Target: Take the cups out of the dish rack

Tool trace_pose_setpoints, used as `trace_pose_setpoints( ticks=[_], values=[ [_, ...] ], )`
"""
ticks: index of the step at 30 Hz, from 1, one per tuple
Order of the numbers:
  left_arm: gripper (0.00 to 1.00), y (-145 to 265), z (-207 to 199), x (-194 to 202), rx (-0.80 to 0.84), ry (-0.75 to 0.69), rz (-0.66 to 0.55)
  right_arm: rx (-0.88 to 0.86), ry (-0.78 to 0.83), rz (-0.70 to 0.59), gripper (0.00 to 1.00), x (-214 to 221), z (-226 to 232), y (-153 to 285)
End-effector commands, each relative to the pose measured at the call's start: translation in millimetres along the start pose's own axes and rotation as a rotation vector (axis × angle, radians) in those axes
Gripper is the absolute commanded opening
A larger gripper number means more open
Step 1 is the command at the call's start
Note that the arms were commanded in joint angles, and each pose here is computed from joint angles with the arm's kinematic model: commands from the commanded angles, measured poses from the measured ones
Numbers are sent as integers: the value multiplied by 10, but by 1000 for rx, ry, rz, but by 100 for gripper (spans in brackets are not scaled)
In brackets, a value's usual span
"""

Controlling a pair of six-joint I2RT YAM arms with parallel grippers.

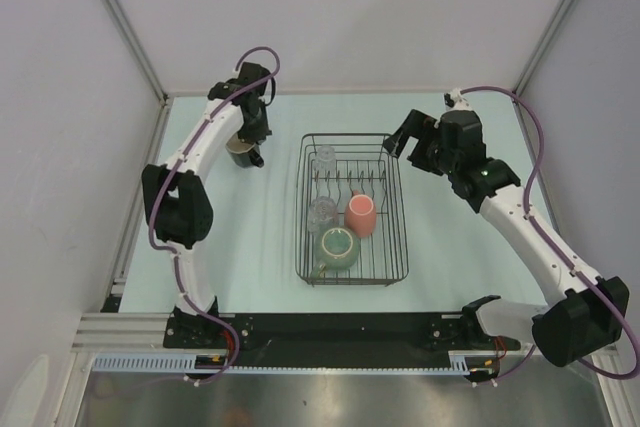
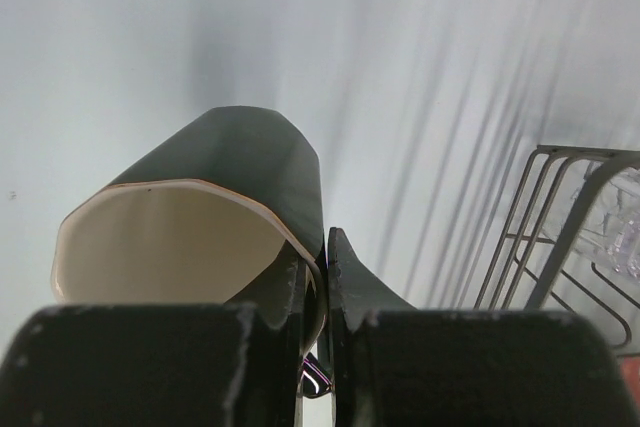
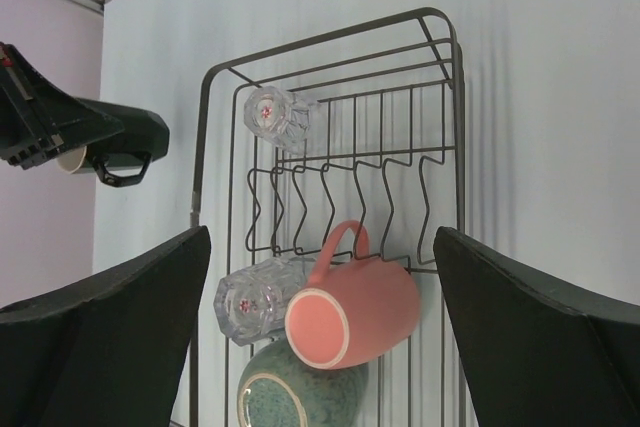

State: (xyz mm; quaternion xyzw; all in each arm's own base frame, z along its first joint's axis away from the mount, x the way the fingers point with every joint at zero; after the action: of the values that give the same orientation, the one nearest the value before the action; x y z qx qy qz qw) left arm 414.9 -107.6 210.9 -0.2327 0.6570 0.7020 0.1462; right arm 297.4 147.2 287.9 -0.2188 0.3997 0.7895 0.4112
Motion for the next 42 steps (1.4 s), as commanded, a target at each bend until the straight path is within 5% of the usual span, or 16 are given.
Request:
trace_pose_setpoints(
  ticks=[1, 19, 34, 38, 42],
  values=[
    [0, -155, -124, -32, 68, 10, -19, -7, 33, -15, 100, -57, 38, 2],
    [2, -605, -170, 175, 51, 13, 74, 27, 44, 41, 100, 130, -66, -101],
    [62, 192, -40, -209, 26, 55, -132, 14, 71, 44, 100, 166, -35, -94],
    [94, 727, -30, -375, 37, 79, -258, 60, 121, 39, 100, 192, -63, -64],
    [100, 1172, -94, -321, 52, 61, -342, 116, 230, 44, 100, 333, -32, 8]
  ],
)
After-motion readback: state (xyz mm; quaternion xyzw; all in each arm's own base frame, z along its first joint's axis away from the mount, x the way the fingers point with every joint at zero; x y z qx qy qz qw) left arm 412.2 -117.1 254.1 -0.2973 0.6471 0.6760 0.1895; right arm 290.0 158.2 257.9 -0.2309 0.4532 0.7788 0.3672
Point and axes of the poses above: each gripper's point midway between its finger pads, its own y axis back along the fingers, its own z axis along the line the jaws close on, x = y × z, the point moved 6 cm from there along y, back along the fingers, and after that the axes turned 2 degrees about -y, right-handed, at the moved point
